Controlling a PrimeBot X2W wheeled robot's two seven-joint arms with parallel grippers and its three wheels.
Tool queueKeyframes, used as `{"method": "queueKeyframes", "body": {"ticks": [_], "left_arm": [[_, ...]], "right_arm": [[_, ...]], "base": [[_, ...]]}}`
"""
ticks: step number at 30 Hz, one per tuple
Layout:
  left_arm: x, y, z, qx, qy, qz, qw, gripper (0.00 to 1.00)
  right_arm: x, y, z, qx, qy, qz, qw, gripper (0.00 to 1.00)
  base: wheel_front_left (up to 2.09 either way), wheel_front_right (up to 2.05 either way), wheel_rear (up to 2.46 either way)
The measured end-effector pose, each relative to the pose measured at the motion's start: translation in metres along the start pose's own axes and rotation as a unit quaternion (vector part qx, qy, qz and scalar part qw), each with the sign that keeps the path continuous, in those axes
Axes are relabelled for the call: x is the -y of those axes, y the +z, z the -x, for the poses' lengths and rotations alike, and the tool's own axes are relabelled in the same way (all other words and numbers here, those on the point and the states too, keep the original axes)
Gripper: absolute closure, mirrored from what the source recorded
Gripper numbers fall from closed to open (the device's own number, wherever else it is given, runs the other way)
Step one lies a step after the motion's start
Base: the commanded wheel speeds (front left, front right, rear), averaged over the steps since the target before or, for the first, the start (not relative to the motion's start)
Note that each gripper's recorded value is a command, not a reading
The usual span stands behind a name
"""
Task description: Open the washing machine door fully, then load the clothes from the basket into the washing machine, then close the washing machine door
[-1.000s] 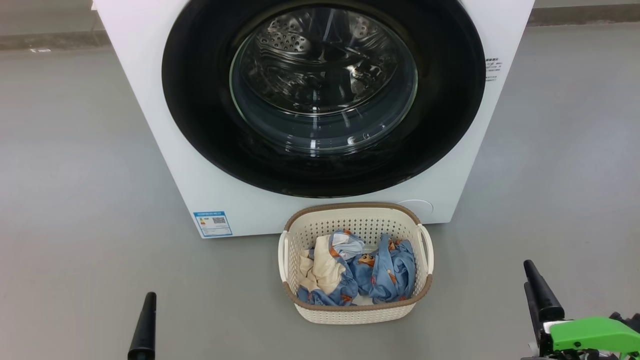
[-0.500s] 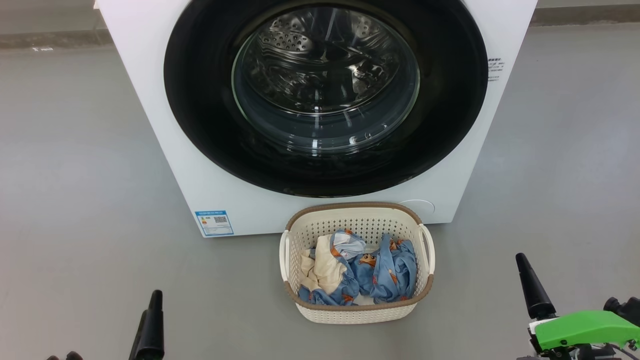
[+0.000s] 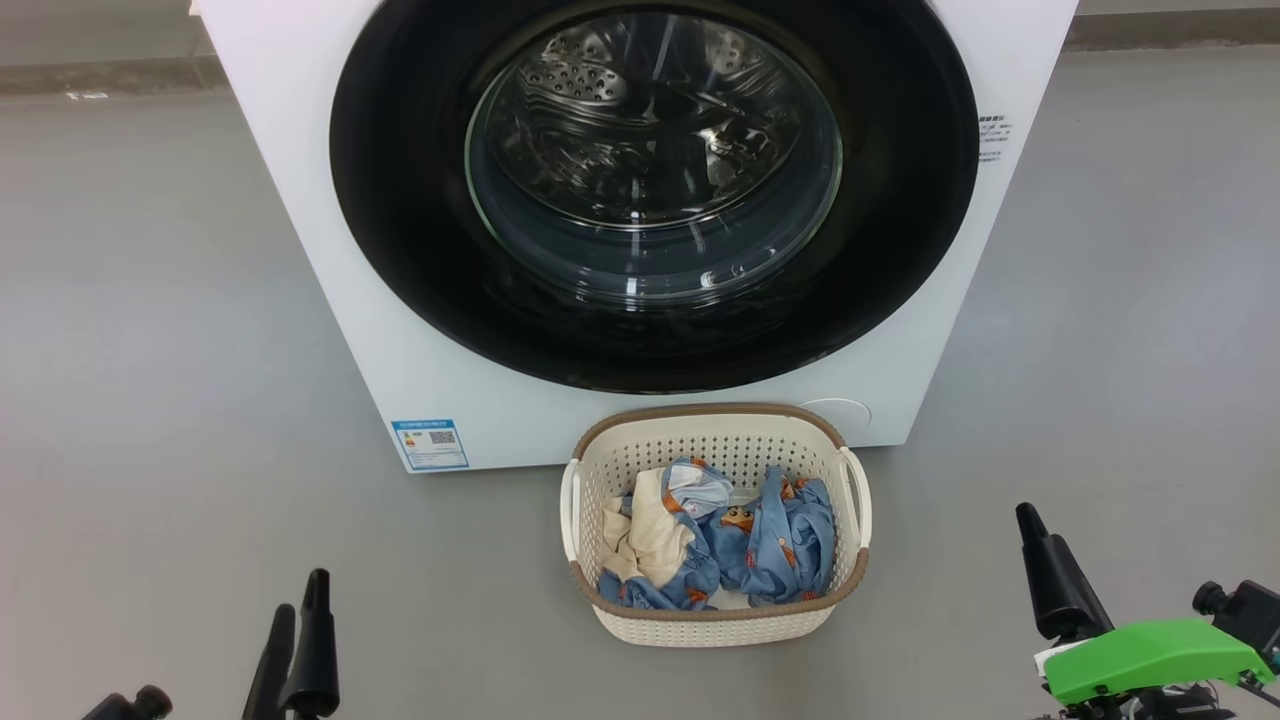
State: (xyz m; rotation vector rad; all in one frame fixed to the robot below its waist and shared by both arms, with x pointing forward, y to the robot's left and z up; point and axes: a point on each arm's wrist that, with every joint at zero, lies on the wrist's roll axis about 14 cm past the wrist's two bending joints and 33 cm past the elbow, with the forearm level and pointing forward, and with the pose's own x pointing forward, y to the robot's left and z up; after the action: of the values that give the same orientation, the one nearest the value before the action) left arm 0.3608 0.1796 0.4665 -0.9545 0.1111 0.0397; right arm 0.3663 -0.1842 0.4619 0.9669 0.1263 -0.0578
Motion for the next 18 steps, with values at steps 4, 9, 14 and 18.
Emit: {"method": "queueKeyframes", "body": {"ticks": [4,9,14,18], "left_arm": [[0.0017,0.0017,-0.0001,0.004,-0.004,-0.024,1.000,0.00],[0.0038,0.0030,-0.0003,0.007,-0.009,-0.054,0.998,0.00],[0.0069,0.0057,-0.0004,0.014,-0.015,-0.082,0.996,0.00],[0.0083,0.0062,-0.0002,0.016,-0.018,-0.106,0.994,0.00]], "right_arm": [[-0.0021,-0.0027,-0.0004,-0.003,0.004,0.025,1.000,0.00],[-0.0027,-0.0022,-0.0010,-0.002,0.008,0.053,0.999,0.00],[-0.0056,-0.0047,-0.0014,-0.006,0.015,0.077,0.997,0.00],[-0.0073,-0.0046,-0.0016,-0.004,0.020,0.099,0.995,0.00]], "base": [[0.00,0.00,0.00],[0.00,0.00,0.00],[0.00,0.00,0.00],[0.00,0.00,0.00]]}}
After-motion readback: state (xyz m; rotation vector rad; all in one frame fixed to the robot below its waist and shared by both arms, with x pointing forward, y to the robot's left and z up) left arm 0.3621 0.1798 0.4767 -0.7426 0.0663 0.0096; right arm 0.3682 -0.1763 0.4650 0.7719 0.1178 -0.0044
